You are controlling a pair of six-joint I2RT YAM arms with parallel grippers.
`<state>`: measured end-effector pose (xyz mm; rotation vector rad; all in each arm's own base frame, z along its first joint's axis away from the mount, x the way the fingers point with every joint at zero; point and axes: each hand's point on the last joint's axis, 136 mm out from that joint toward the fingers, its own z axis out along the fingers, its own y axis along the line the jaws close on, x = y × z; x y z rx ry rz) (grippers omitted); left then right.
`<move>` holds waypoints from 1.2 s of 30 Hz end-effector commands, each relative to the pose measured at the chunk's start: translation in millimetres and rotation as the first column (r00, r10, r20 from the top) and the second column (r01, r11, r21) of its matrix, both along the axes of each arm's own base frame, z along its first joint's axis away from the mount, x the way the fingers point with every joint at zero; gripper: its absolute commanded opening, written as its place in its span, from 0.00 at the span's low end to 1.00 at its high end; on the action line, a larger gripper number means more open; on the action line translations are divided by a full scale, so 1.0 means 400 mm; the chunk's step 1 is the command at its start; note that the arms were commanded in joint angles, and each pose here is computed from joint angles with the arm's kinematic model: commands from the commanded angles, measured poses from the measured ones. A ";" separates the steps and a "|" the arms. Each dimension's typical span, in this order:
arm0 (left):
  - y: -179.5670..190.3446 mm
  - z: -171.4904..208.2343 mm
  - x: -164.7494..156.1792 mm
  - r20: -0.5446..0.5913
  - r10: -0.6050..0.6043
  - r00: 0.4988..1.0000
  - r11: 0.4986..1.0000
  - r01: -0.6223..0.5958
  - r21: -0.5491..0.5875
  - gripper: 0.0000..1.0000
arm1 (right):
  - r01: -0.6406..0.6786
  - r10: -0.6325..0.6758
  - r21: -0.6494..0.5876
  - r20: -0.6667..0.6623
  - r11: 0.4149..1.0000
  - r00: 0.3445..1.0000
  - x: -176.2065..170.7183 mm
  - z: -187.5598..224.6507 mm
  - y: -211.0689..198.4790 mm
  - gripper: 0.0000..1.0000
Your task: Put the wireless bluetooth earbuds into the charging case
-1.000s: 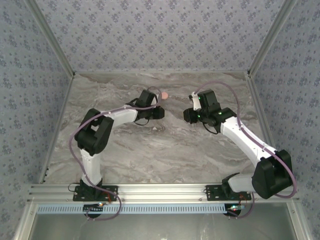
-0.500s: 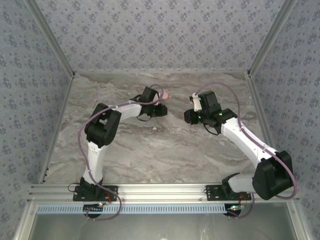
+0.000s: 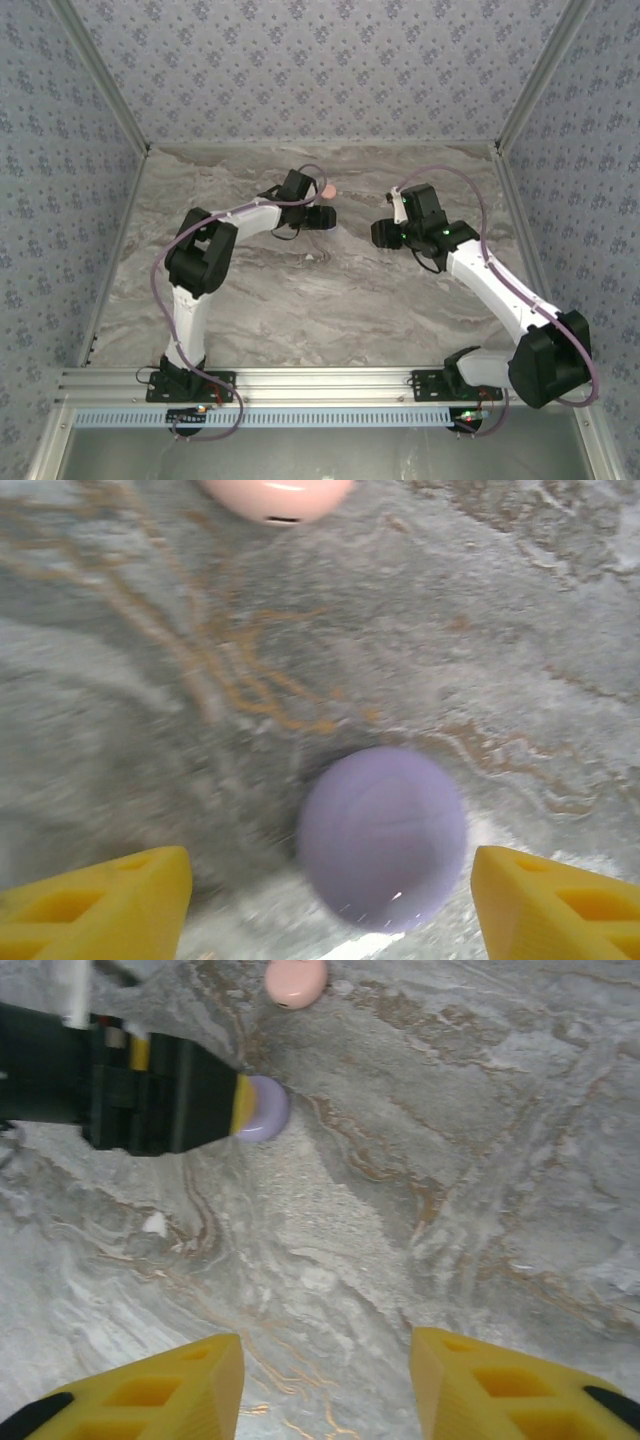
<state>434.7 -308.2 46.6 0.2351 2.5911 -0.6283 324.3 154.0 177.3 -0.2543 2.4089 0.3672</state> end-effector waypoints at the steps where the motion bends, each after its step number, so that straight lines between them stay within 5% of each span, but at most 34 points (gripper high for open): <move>1: 0.069 0.094 -0.004 0.108 0.006 0.994 0.994 -0.018 0.107 0.78 | 0.159 -0.156 -0.109 0.036 0.981 0.987 0.006 -0.006 -0.091 0.54; 8: 0.186 0.193 -0.033 0.258 0.020 0.966 0.963 -0.088 0.256 0.79 | 0.393 -0.352 -0.293 0.184 0.871 0.918 0.015 -0.012 -0.238 0.56; 18: 0.379 0.254 -0.077 0.420 0.056 0.906 0.828 -0.277 0.488 0.80 | 0.560 -0.450 -0.413 0.339 0.718 0.826 0.027 -0.034 -0.398 0.59; 23: 0.482 0.272 -0.090 0.499 0.096 0.861 0.723 -0.405 0.560 0.81 | 0.577 -0.472 -0.392 0.338 0.716 0.814 0.031 -0.081 -0.448 0.59; 36: 0.719 0.237 -0.127 0.607 0.218 0.765 0.680 -0.565 0.468 0.91 | 0.588 -0.526 -0.140 0.320 0.797 0.788 0.054 -0.162 -0.515 0.69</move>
